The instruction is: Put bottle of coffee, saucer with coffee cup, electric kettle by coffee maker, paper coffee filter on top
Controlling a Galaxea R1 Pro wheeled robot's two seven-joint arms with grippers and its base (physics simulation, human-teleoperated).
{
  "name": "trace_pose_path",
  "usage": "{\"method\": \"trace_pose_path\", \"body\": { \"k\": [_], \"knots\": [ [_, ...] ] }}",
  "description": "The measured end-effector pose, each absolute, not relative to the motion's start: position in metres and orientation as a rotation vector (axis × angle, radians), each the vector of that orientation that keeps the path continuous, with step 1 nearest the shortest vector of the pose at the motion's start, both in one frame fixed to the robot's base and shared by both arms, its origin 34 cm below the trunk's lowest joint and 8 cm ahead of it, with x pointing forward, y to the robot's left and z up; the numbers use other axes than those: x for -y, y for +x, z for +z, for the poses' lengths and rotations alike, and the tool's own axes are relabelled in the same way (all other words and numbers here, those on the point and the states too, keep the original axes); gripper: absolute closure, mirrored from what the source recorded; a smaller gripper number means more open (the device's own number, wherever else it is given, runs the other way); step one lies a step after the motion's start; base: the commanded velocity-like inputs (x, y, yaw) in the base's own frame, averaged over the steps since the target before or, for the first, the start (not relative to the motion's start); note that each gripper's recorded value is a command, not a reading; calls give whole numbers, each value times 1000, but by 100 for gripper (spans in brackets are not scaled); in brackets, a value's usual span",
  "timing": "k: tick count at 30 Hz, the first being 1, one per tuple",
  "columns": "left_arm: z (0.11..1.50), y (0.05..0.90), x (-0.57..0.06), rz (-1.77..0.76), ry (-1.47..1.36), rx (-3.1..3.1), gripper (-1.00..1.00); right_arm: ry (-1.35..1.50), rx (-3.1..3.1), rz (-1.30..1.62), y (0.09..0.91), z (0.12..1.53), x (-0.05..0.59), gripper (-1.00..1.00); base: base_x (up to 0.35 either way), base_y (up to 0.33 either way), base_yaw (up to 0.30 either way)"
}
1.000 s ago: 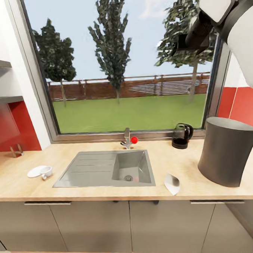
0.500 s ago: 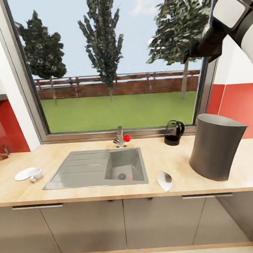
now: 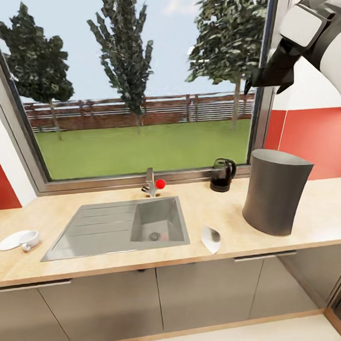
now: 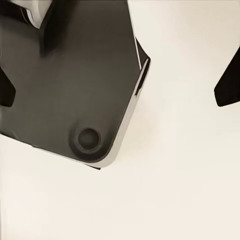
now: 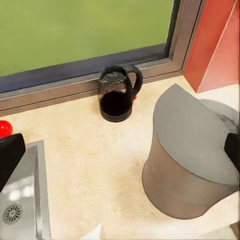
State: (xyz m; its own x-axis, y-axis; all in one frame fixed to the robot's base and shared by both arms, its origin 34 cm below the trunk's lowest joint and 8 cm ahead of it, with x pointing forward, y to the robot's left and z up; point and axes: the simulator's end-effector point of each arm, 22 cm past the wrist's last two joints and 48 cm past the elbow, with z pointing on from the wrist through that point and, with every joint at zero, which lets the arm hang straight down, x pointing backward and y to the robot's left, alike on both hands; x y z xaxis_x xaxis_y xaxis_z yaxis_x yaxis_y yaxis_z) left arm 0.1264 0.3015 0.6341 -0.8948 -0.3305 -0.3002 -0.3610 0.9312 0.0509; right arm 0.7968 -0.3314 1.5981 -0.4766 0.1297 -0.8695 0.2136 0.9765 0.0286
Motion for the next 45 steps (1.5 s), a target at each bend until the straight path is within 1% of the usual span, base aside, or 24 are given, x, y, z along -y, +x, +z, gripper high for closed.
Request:
{"method": "trace_pose_path", "body": {
  "k": [12,21,33,41,45],
  "knots": [
    [633,120,-291,134,-515,-2820,-100,245,-2074,-103,807,1593,334,-100,0,0,-162],
    [631,95,-274,121,-533,-2872,-100,236,-2086,-111,815,1584,329,-100,3,-14,-160],
    [631,82,-265,127,-579,-2904,-100,235,-2103,-114,825,1572,328,-100,184,-218,-138],
    [631,69,-251,112,-589,-2932,-100,240,-2105,-115,832,1567,332,-100,109,-295,-26],
    [632,67,-251,117,-592,-2930,-100,241,-2101,-114,836,1566,332,-100,43,-102,-3]
  ]
}}
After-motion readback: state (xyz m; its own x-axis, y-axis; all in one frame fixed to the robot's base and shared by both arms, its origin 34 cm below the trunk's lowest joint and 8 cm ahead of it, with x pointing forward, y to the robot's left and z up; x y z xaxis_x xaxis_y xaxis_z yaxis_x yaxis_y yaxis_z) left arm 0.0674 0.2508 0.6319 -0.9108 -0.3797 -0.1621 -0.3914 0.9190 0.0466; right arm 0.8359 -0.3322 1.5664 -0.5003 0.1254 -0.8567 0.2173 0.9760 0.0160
